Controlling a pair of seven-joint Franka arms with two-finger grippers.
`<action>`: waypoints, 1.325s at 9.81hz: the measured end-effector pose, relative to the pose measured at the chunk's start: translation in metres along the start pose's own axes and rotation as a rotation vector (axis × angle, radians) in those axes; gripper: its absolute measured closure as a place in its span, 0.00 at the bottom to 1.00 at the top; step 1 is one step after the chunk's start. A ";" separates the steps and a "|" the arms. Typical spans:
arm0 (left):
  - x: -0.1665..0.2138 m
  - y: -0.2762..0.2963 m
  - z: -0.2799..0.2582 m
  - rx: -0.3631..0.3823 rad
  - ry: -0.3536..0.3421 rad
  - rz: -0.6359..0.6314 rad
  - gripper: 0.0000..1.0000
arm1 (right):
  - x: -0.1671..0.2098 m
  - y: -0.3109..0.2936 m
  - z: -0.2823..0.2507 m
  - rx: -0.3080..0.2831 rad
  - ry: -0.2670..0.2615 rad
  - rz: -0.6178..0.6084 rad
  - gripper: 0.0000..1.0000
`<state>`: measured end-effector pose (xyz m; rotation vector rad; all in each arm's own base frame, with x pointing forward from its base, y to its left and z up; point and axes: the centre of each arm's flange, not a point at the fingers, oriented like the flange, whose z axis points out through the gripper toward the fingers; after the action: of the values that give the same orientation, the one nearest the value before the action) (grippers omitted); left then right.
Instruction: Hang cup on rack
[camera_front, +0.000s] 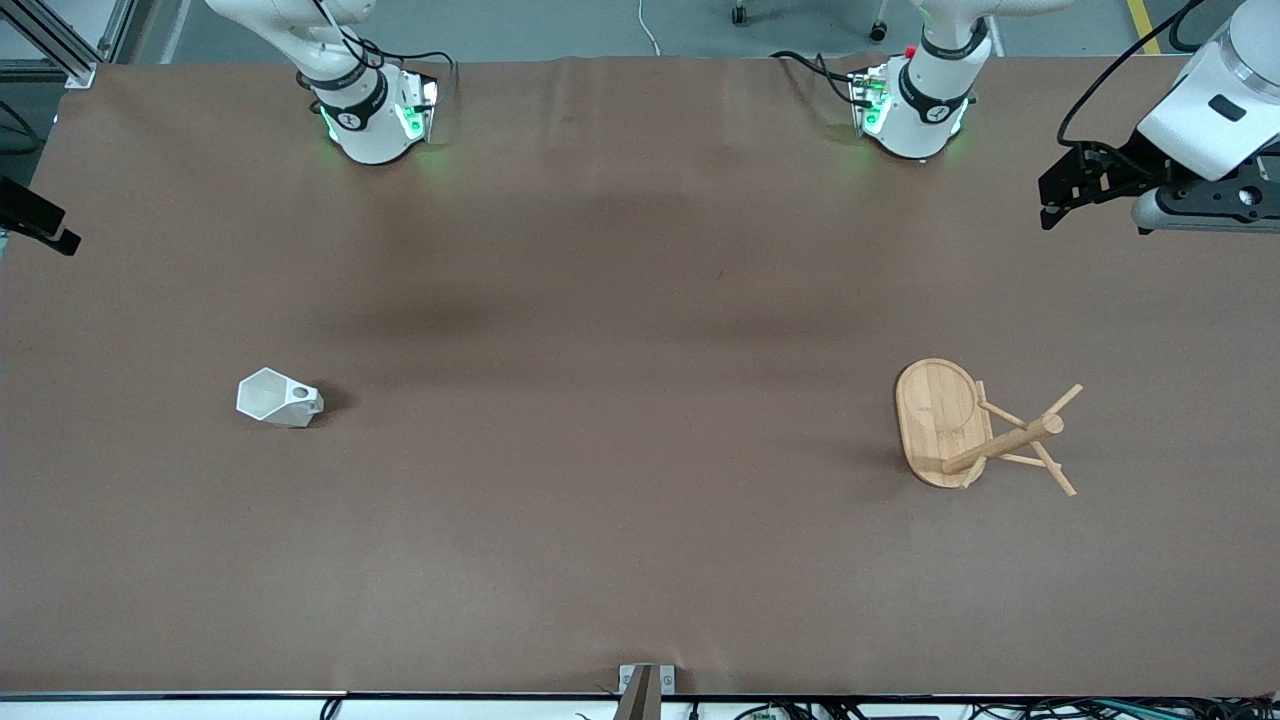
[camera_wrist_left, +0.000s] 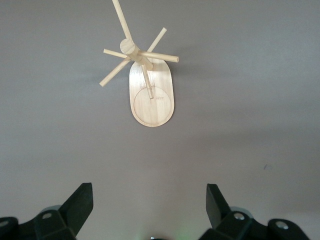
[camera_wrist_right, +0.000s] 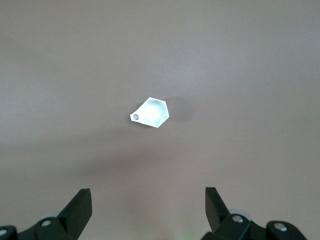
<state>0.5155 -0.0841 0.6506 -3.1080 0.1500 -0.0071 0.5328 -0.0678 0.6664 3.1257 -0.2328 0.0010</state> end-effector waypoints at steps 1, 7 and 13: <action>0.000 0.000 0.000 0.000 0.000 -0.001 0.00 | 0.000 0.000 0.000 0.000 0.000 0.000 0.00; 0.007 -0.003 -0.001 -0.003 0.006 -0.005 0.00 | 0.000 0.000 0.000 0.000 0.000 -0.001 0.00; 0.014 -0.004 -0.005 -0.006 0.018 -0.007 0.00 | 0.000 0.000 0.000 0.000 0.000 -0.001 0.00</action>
<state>0.5294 -0.0813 0.6555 -3.1153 0.1403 -0.0355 0.5329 -0.0683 0.6663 3.1258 -0.2306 0.0006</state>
